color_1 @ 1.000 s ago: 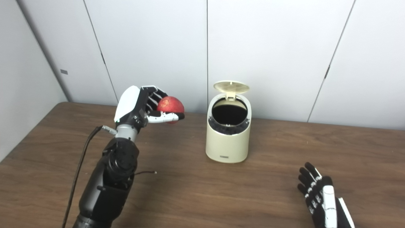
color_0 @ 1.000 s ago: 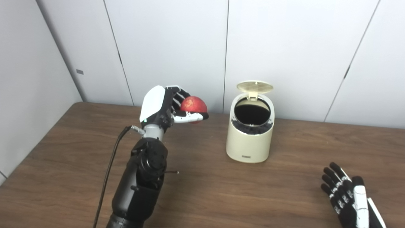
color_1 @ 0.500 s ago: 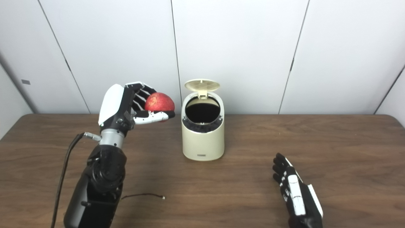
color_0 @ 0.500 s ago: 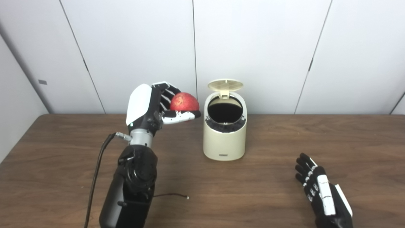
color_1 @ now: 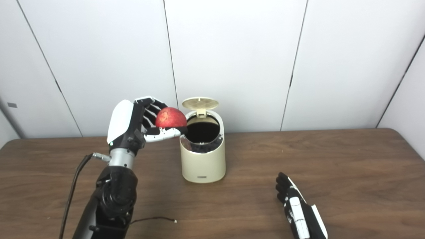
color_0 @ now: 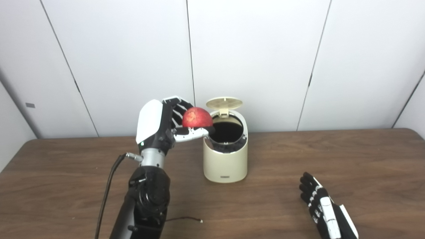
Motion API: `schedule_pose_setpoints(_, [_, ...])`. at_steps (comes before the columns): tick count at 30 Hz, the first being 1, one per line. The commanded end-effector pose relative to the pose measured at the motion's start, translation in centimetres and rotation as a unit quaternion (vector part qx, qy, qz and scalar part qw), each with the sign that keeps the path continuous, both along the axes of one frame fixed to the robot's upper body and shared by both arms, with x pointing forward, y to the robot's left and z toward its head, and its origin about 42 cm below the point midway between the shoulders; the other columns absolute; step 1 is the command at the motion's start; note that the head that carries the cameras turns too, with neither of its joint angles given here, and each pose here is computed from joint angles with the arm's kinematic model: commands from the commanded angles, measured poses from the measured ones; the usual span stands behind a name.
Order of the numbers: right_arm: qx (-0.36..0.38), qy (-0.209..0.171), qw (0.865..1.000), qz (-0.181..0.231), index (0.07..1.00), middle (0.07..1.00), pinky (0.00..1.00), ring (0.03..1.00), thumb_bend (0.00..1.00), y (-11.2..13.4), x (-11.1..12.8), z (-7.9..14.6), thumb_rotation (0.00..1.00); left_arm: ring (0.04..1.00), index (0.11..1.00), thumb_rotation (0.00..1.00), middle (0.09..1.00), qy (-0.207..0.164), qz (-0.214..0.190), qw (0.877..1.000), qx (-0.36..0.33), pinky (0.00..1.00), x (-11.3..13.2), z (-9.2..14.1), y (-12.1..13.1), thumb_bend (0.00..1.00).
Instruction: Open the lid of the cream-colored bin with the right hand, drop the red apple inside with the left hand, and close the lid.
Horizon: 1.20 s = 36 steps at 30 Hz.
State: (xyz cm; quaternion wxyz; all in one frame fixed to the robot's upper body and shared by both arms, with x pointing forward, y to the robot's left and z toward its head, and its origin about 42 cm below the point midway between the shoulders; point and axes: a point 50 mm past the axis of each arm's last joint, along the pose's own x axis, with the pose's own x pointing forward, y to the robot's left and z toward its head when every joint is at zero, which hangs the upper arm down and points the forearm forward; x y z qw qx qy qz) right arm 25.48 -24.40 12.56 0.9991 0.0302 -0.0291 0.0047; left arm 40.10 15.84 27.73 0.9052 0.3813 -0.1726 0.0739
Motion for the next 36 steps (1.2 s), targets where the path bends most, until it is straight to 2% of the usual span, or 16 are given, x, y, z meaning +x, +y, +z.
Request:
schedule_pose_setpoints(1, [-0.002,0.004,1.0,0.003,0.911,0.935,0.97,0.944,0.52,0.3,0.0,-0.4,0.93,0.421,0.498,0.0,0.468,-0.055,-0.013,0.998,-0.003,0.36,0.6,2.6,-0.9,0.48])
schedule_pose_setpoints(9, [-0.003,0.002,1.0,0.005,0.916,0.939,0.98,0.952,0.53,0.3,-0.1,-0.5,0.94,0.416,0.498,0.0,0.489,-0.037,-0.009,0.999,-0.012,0.33,1.6,1.5,-2.3,0.48])
schedule_pose_setpoints(15, [-0.002,0.003,1.0,0.005,0.918,0.938,0.99,0.953,0.53,0.4,0.0,-0.5,0.94,0.426,0.473,0.0,0.509,-0.031,-0.011,0.999,-0.014,0.36,2.2,1.1,-3.4,0.48])
schedule_pose_setpoints(18, [-0.002,0.002,1.0,0.006,0.922,0.945,0.99,0.96,0.53,0.4,0.0,-0.6,0.94,0.421,0.49,0.0,0.511,-0.024,-0.005,1.0,-0.006,0.35,2.4,0.9,-3.7,0.48])
schedule_pose_setpoints(22, [-0.001,0.003,1.0,0.006,0.923,0.945,0.99,0.963,0.54,0.5,0.1,-0.6,0.94,0.433,0.478,0.0,0.517,-0.025,-0.005,1.0,-0.004,0.39,2.6,0.7,-3.8,0.48])
schedule_pose_setpoints(27, [0.0,0.004,1.0,0.011,0.931,0.952,0.99,0.97,0.54,0.5,0.2,-0.7,0.95,0.419,0.497,0.0,0.503,-0.03,-0.013,0.999,-0.01,0.36,2.7,0.7,-3.9,0.48])
schedule_pose_setpoints(30, [0.002,0.005,1.0,0.013,0.934,0.951,0.99,0.97,0.54,0.5,0.2,-0.7,0.95,0.432,0.49,0.0,0.499,-0.032,-0.014,0.999,-0.009,0.43,2.6,0.8,-4.3,0.48])
schedule_pose_setpoints(33, [0.003,0.007,1.0,0.014,0.936,0.953,0.99,0.972,0.54,0.5,0.3,-0.7,0.96,0.447,0.48,0.0,0.498,-0.032,-0.017,0.999,-0.009,0.45,2.5,1.0,-4.7,0.48])
schedule_pose_setpoints(36, [0.004,0.007,1.0,0.015,0.938,0.952,0.97,0.97,0.53,0.5,0.2,-0.7,0.96,0.439,0.474,0.0,0.507,-0.032,-0.022,0.999,-0.014,0.39,2.5,1.1,-5.1,0.48])
